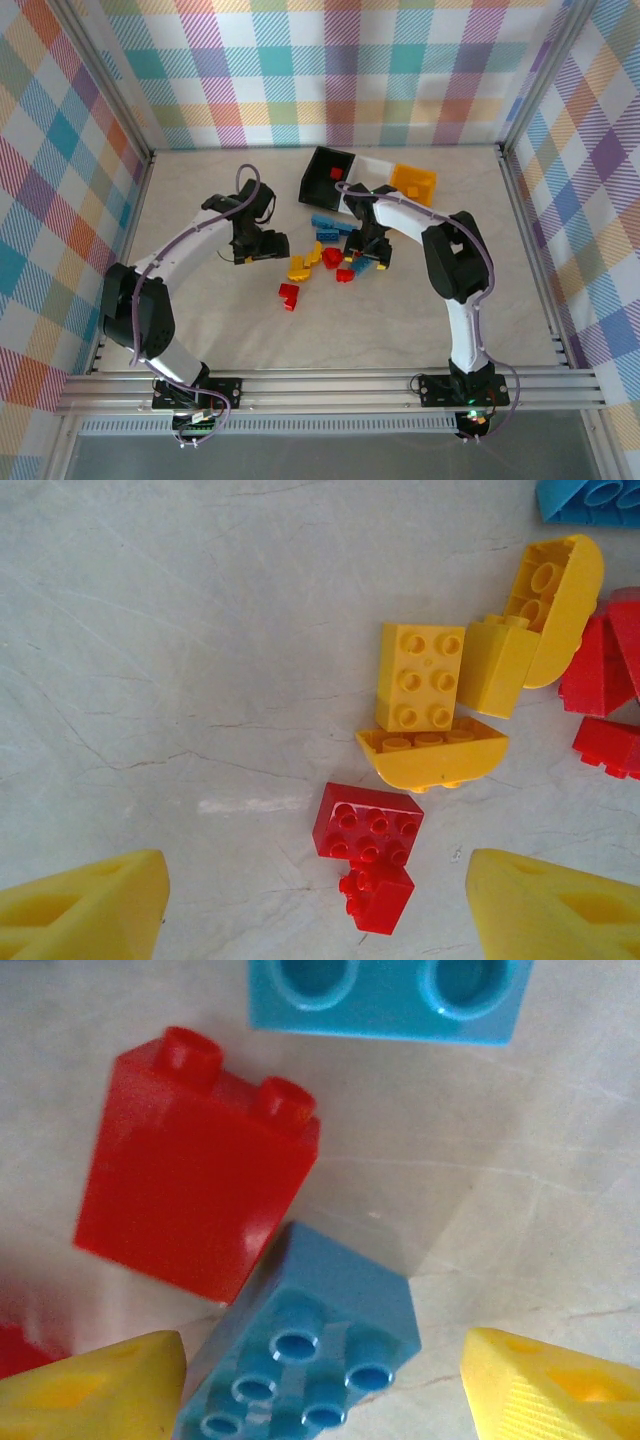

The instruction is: Sort the legos into containers by color

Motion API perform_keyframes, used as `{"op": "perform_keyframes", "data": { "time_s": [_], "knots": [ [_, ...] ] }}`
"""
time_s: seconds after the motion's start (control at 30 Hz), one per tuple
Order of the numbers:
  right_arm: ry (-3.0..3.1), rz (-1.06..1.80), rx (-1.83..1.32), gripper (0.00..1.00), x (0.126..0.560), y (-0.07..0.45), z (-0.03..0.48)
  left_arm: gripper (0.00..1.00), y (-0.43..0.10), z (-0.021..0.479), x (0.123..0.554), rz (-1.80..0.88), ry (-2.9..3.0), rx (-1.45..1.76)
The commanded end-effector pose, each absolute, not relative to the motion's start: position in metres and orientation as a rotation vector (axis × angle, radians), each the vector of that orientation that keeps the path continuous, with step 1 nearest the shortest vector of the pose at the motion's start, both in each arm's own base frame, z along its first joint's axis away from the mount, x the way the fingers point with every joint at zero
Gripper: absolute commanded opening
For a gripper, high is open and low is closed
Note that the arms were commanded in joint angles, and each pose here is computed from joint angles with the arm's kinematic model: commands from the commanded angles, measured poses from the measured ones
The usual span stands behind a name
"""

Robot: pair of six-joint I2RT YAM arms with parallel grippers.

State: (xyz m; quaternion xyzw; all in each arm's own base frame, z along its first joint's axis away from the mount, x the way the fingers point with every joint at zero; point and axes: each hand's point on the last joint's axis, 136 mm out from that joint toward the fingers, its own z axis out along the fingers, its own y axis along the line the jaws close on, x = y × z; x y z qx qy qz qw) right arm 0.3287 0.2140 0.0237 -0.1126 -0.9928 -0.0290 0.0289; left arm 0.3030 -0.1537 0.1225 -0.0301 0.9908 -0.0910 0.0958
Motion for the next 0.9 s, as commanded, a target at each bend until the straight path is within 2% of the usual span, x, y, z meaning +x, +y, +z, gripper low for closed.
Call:
{"op": "perform_keyframes", "data": {
  "time_s": [0.0,0.2,0.5,0.73,0.87],
  "knots": [
    [-3.041,-0.02,-0.394,0.71,0.324,0.203,0.019,0.79,-0.152,0.124,0.29,-0.261,2.959,-0.054],
    [-3.041,0.028,-0.388,0.6,0.307,0.188,0.022,0.79,-0.155,0.12,0.291,-0.276,2.963,-0.045],
    [-3.072,0.018,-0.328,0.22,0.302,0.183,0.025,0.79,-0.157,0.113,0.293,-0.282,2.977,-0.036],
    [-3.142,0.022,-0.216,0.21,0.302,0.175,0.059,0.8,-0.156,0.108,0.286,-0.276,2.992,-0.021],
    [-3.244,-0.104,-0.222,0.23,0.329,0.179,0.109,0.8,-0.159,0.105,0.28,-0.3,3.0,-0.01]
  ]
}}
